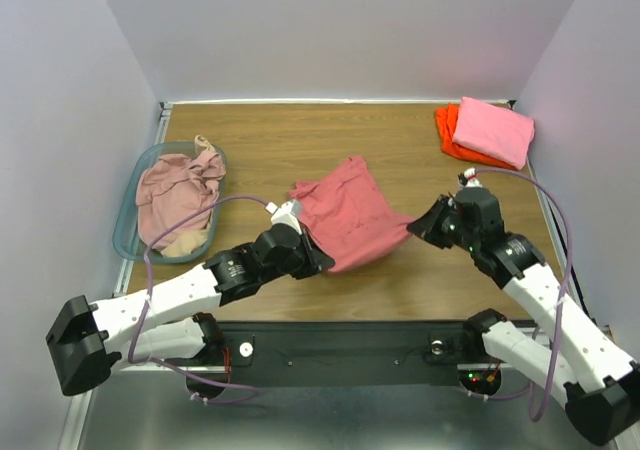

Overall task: Fold and stack the t-shirts
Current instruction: Fold the tshirt

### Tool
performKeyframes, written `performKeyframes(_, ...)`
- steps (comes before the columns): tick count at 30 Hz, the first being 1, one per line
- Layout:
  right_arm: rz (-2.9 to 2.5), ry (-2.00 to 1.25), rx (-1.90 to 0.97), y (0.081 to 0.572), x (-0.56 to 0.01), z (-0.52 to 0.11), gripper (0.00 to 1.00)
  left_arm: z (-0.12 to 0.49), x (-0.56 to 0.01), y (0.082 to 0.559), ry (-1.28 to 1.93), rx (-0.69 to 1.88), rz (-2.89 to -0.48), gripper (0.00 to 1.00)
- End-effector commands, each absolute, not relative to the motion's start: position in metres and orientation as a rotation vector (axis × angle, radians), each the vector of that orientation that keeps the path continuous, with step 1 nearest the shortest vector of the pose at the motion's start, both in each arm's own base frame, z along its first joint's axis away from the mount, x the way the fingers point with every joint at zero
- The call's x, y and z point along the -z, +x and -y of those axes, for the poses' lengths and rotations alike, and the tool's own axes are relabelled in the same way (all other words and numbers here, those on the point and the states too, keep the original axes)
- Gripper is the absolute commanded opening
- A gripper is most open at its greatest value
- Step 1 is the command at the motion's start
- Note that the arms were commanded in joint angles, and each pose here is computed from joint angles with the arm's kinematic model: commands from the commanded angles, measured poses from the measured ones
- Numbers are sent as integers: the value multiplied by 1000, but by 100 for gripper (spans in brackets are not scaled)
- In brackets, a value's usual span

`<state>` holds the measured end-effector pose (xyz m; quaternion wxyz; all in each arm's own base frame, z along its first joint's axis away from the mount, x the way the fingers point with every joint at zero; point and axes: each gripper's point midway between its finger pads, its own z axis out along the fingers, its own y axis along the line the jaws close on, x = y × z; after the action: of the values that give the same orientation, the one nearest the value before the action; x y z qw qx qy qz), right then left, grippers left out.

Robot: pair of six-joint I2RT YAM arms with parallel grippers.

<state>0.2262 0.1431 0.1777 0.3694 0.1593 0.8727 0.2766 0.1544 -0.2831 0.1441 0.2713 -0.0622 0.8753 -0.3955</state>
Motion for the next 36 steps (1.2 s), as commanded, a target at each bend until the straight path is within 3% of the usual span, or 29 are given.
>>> performKeyframes(1,-2107,430,-594,269,-224,-133,3,267,-169,190,-275,934,-2261,0)
performKeyframes(6,-2069,389,-571,311,-247,-148,2,260,-187,228,-276,932,-2197,0)
performKeyframes(14,-2135,347,-456,390,-231,-175,0,229,-193,293,-340,804,-2138,0)
performKeyframes(27,-2133,379,-394,461,-219,-188,0,215,-157,380,-322,812,-2210,0)
performKeyframes(33,-2191,389,-392,491,-187,-190,3,216,-128,410,-324,830,-2286,0)
performKeyframes(34,-2200,398,-390,496,-182,-190,5,215,-127,414,-325,831,-2289,10)
performKeyframes(36,-2231,391,-402,506,-166,-193,20,213,-131,427,-326,838,-2276,41)
